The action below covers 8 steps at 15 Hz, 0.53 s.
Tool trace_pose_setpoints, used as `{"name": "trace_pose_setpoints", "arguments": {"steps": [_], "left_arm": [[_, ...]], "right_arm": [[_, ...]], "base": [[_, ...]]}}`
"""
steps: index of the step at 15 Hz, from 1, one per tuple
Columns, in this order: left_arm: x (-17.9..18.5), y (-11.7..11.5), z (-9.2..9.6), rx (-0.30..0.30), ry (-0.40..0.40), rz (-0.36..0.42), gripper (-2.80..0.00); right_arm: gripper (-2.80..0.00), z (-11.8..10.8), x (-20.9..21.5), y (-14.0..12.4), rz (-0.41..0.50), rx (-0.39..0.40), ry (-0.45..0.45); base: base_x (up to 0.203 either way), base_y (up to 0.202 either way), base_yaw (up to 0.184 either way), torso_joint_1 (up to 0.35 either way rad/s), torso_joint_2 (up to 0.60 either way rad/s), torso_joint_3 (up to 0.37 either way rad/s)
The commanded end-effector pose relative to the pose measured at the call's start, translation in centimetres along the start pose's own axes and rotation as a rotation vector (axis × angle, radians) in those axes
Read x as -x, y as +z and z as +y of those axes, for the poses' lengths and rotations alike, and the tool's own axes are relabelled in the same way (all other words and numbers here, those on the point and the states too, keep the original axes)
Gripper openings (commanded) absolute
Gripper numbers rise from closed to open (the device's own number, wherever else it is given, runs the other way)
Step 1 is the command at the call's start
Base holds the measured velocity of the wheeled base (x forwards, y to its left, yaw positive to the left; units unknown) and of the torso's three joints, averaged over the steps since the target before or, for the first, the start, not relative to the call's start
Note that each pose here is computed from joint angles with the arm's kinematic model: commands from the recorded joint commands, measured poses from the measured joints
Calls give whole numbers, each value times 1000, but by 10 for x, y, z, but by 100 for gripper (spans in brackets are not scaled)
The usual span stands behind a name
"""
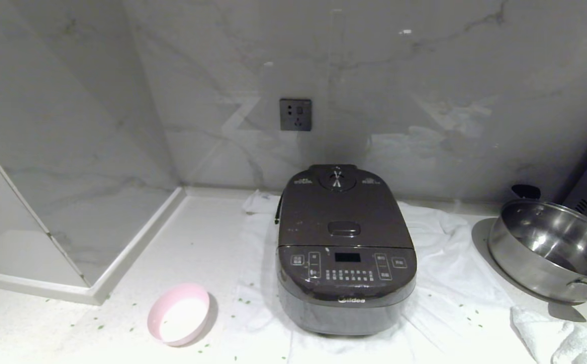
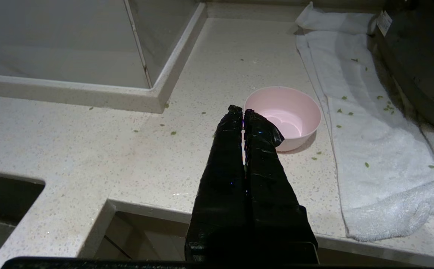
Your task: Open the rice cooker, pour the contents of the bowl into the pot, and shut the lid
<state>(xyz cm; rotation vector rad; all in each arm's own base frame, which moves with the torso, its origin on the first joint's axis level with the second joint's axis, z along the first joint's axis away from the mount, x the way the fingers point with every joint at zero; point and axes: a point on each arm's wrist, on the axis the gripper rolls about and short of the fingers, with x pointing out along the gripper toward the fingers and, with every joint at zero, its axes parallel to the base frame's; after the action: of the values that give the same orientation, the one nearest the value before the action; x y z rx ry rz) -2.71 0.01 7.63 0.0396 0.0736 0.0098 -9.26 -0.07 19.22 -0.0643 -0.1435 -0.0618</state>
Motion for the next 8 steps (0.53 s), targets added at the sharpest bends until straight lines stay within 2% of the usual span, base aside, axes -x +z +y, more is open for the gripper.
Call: {"name": "trace_pose_setpoints", "arguments": {"steps": [1, 3, 5, 6, 8], "left_arm": [[0, 0, 0, 4, 0, -1, -280], [0, 0, 0, 6, 0, 0, -280], [0, 0, 0, 22, 1, -2, -280], [0, 0, 0, 24, 1, -3, -280], [0, 0, 0, 16, 1, -1, -280]], "right_arm": [[-280, 2, -4, -34, 79, -13, 5], [-280, 5, -20, -62, 160, -12, 17], [-280, 9, -39, -96, 186, 14, 32], [-280, 10, -46, -110, 166, 25, 38], [-280, 12, -53, -118, 75, 32, 44]], "base": [[0, 0, 0, 0, 0, 0], [0, 0, 0, 0, 0, 0], [0, 0, 0, 0, 0, 0], [0, 0, 0, 0, 0, 0], [0, 0, 0, 0, 0, 0]]}}
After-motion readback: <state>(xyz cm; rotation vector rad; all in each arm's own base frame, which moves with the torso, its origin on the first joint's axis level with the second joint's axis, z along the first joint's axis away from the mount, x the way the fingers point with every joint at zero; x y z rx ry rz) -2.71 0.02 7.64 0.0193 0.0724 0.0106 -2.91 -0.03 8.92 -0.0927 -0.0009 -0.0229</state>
